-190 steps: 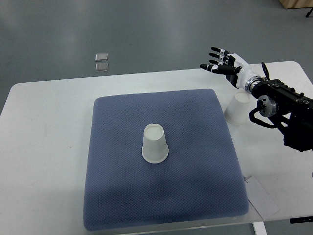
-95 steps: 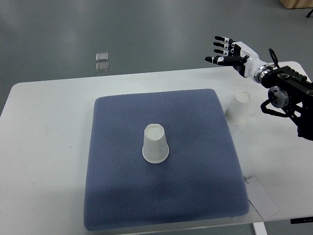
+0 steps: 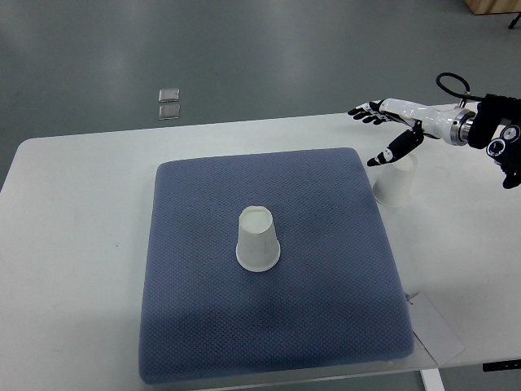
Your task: Stack paper cups
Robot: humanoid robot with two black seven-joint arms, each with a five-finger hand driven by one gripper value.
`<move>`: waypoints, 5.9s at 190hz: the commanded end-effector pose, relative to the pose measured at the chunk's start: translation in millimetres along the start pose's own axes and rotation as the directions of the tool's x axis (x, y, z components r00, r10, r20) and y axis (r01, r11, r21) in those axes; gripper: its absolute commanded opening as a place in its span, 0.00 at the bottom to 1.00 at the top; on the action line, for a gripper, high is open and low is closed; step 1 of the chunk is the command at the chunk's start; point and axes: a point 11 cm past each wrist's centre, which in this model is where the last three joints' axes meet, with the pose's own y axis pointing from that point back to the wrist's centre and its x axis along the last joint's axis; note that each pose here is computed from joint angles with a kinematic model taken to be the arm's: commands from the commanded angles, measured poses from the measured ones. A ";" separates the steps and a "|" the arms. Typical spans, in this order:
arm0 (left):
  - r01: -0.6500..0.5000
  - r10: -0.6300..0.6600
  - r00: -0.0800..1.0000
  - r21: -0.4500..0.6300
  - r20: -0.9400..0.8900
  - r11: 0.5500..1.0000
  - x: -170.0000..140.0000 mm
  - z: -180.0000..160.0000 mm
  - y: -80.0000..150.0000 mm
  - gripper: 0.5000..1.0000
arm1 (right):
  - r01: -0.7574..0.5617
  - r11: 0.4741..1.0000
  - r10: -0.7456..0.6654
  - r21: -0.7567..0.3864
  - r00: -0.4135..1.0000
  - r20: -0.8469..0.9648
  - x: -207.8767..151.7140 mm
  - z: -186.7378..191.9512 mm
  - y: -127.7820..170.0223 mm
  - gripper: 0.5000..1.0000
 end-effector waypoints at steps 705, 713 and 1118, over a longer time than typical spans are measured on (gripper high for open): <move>0.000 0.000 1.000 0.000 0.000 1.000 0.0 0.0 0.0 1.00 | 0.414 0.827 -0.134 0.381 0.802 -0.582 -43.9 -235.9 4.6 0.10; 0.000 0.000 1.000 0.000 0.000 1.000 0.0 0.0 0.0 1.00 | 0.415 0.828 -0.138 0.376 0.801 -0.582 -44.3 -233.9 4.3 0.11; 0.000 0.000 1.000 0.000 0.000 1.000 0.0 0.0 0.0 1.00 | -0.362 0.911 0.360 -0.199 0.460 0.812 -1.0 13.9 -20.9 0.83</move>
